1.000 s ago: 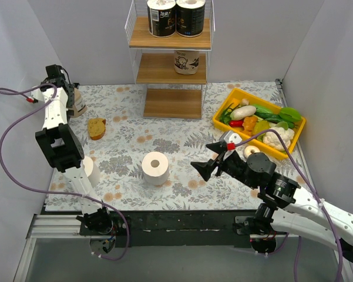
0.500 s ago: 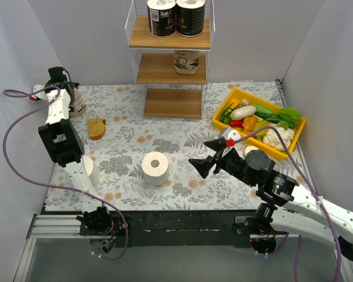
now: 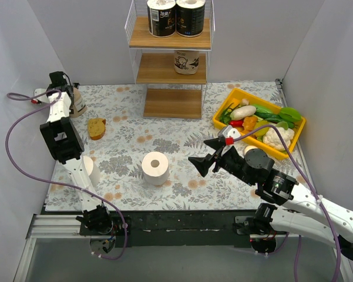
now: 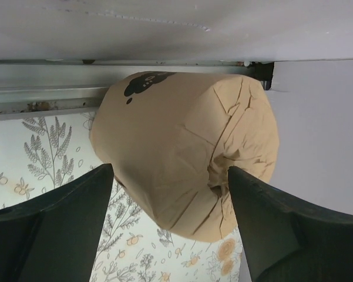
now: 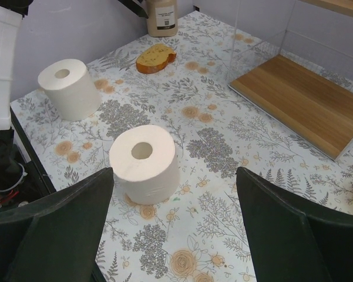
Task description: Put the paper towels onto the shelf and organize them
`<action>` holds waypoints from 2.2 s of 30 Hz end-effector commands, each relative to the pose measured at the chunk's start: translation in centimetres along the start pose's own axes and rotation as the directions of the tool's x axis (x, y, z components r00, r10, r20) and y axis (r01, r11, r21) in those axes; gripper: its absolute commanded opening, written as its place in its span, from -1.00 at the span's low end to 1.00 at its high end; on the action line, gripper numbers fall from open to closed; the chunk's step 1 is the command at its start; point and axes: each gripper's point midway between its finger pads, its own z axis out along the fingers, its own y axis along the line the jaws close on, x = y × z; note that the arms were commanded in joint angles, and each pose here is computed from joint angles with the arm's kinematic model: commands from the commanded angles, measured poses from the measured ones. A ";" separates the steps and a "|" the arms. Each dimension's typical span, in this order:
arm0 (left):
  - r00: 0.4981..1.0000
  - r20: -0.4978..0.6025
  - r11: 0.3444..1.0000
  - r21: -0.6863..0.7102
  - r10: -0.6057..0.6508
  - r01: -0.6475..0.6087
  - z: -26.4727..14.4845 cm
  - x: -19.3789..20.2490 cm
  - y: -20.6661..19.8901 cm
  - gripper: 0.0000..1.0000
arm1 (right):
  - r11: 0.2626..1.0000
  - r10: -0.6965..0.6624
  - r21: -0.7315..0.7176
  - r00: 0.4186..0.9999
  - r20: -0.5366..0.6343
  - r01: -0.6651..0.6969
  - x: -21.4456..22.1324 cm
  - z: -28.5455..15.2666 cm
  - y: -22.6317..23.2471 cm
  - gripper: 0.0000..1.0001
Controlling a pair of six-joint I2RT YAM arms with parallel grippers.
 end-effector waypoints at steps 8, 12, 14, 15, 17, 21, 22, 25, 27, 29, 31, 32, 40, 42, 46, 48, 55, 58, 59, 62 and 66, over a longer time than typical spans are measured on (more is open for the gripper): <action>1.000 -0.004 1.000 0.022 -0.008 0.008 0.9 -1.1 0.0 0.31 | 0.999 0.026 0.019 0.996 0.085 -0.028 -3.4 0.4 -0.1 0.82; 0.999 -0.048 0.999 0.039 -0.007 0.009 0.2 -0.2 0.2 0.09 | 0.999 0.025 0.028 0.996 0.089 -0.028 -3.7 0.5 -0.2 0.82; 0.997 -0.072 0.999 0.041 0.001 0.001 -0.1 0.5 0.7 -0.02 | 0.999 0.022 0.029 0.995 0.092 -0.025 -3.9 0.4 -0.2 0.82; 0.997 -0.079 0.998 0.055 0.005 0.000 -0.7 0.7 0.3 -0.05 | 0.999 0.024 0.031 0.995 0.094 -0.027 -4.0 0.3 -0.2 0.81; 0.996 -0.090 0.998 0.061 0.014 -0.009 -1.3 1.1 0.5 -0.07 | 0.999 0.028 0.033 0.995 0.098 -0.031 -4.2 0.1 -0.3 0.81; 0.995 -0.092 0.994 0.103 0.040 -0.031 -3.1 1.4 -0.2 -0.15 | 0.998 0.032 0.043 0.995 0.096 -0.036 -4.2 -0.2 -0.5 0.81; 0.995 -0.090 0.992 0.126 0.040 -0.028 -3.9 1.0 -0.9 -0.17 | 0.998 0.033 0.046 0.995 0.096 -0.038 -4.3 -0.3 -0.5 0.81; 0.994 -0.098 0.988 0.150 0.052 -0.037 -5.1 1.3 -1.1 -0.24 | 0.998 0.032 0.054 0.995 0.096 -0.037 -4.4 -0.5 -0.7 0.81; 0.994 -0.095 0.985 0.168 0.055 -0.039 -6.2 0.9 -1.4 -0.28 | 0.997 0.034 0.062 0.995 0.096 -0.040 -4.6 -0.5 -0.8 0.81; 0.994 -0.091 0.980 0.196 0.058 -0.039 -7.7 0.5 -2.1 -0.30 | 0.997 0.036 0.065 0.995 0.094 -0.042 -4.7 -0.6 -0.9 0.81; 0.992 -0.105 0.978 0.204 0.069 -0.046 -8.5 0.8 -1.9 -0.31 | 0.997 0.042 0.067 0.994 0.098 -0.049 -5.1 -0.6 -0.8 0.81; 0.991 -0.109 0.973 0.227 0.074 -0.047 -9.7 0.7 -2.3 -0.32 | 0.996 0.041 0.075 0.997 0.072 -0.047 -4.5 -0.7 -1.0 0.81; 0.973 -0.128 0.930 0.341 0.193 -0.140 -15.5 0.9 -2.4 -0.39 | 0.989 0.037 0.146 0.999 -0.005 -0.036 -4.2 -2.1 -2.2 0.82; 0.970 -0.114 0.912 0.378 0.216 -0.158 -18.0 0.4 -2.4 -0.42 | 0.986 0.041 0.160 0.999 -0.003 -0.040 -4.4 -2.6 -2.5 0.82; 0.938 -0.126 0.859 0.454 0.323 -0.235 -22.0 2.1 -1.4 -0.43 | 0.985 0.057 0.163 0.998 0.016 -0.059 -5.0 -3.8 -2.6 0.82; 0.895 -0.107 0.804 0.494 0.433 -0.330 -23.6 3.9 -0.6 -0.43 | 0.983 0.065 0.168 0.998 0.016 -0.067 -5.1 -4.4 -2.7 0.82; 0.750 -0.109 0.559 0.738 0.653 -0.379 -31.6 8.1 2.2 -0.44 | 0.972 0.078 0.219 0.997 0.014 -0.079 -5.2 -6.0 -3.7 0.81; 0.670 -0.114 0.421 0.850 0.733 -0.316 -35.3 10.2 3.9 -0.43 | 0.967 0.095 0.236 0.995 0.007 -0.094 -5.5 -6.6 -3.9 0.81; 0.654 -0.111 0.386 0.874 0.749 -0.295 -36.6 10.5 4.2 -0.42 | 0.966 0.102 0.237 0.995 0.010 -0.102 -5.6 -6.6 -3.9 0.81; 0.586 -0.153 0.343 0.911 0.796 -0.227 -38.1 12.2 5.8 -0.42 | 0.964 0.130 0.232 0.991 0.019 -0.131 -5.6 -6.8 -3.8 0.80; 0.534 -0.082 0.220 0.955 0.842 -0.201 -40.2 13.1 6.1 -0.43 | 0.962 0.163 0.219 0.987 0.008 -0.161 -5.0 -6.5 -3.4 0.79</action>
